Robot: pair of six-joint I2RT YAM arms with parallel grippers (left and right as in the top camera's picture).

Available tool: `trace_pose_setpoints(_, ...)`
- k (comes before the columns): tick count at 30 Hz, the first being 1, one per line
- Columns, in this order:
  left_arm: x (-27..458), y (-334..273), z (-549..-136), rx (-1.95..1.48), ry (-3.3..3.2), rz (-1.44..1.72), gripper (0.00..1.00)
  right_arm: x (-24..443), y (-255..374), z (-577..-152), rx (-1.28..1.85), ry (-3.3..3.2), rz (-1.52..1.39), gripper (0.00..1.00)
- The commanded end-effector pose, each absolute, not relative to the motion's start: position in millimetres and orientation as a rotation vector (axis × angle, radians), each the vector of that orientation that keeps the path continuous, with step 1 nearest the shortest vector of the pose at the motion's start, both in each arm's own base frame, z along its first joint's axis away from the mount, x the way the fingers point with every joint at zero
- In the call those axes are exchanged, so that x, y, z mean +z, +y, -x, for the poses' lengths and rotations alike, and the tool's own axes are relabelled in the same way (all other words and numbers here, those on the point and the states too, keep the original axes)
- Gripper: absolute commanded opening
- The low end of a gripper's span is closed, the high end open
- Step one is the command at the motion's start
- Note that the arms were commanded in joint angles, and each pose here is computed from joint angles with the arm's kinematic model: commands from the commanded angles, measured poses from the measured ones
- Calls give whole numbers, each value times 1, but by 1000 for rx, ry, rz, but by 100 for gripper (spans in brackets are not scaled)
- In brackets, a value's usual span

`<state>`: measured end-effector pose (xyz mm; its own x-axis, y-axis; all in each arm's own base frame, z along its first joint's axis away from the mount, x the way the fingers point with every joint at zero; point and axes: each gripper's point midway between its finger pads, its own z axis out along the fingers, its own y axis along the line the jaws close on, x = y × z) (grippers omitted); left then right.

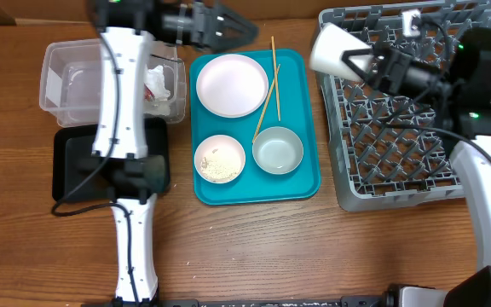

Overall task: Sort waste into correct bins and load items into the dishwasher
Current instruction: 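Lower the cup upside down into the dish rack with the right gripper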

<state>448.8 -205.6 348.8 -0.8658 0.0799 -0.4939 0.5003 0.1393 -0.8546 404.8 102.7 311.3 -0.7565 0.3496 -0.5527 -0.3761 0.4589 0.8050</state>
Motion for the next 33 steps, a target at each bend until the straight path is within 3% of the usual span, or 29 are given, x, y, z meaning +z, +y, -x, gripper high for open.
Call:
trace_pose_setpoints(1, 352, -180, -456, -1425, 2186, -547, 79, 324, 84, -397, 1106, 2022, -4, 53)
trace_pose_setpoints(14, 284, -145, -476, -471, 2545, -491, 81, 245, 27, -306, 312, 2580, -445, 54)
trace_pose_setpoints(21, 276, -163, -470, -325, 2566, -553, 82, 201, 31, -284, 140, 2808, -513, 54)
trace_pose_setpoints(31, 265, -170, -466, -324, 2603, -575, 82, 152, 23, -292, -12, 2975, -593, 54)
trace_pose_setpoints(33, 265, -171, -466, -323, 2603, -576, 86, 146, 24, -293, -21, 2997, -594, 54)
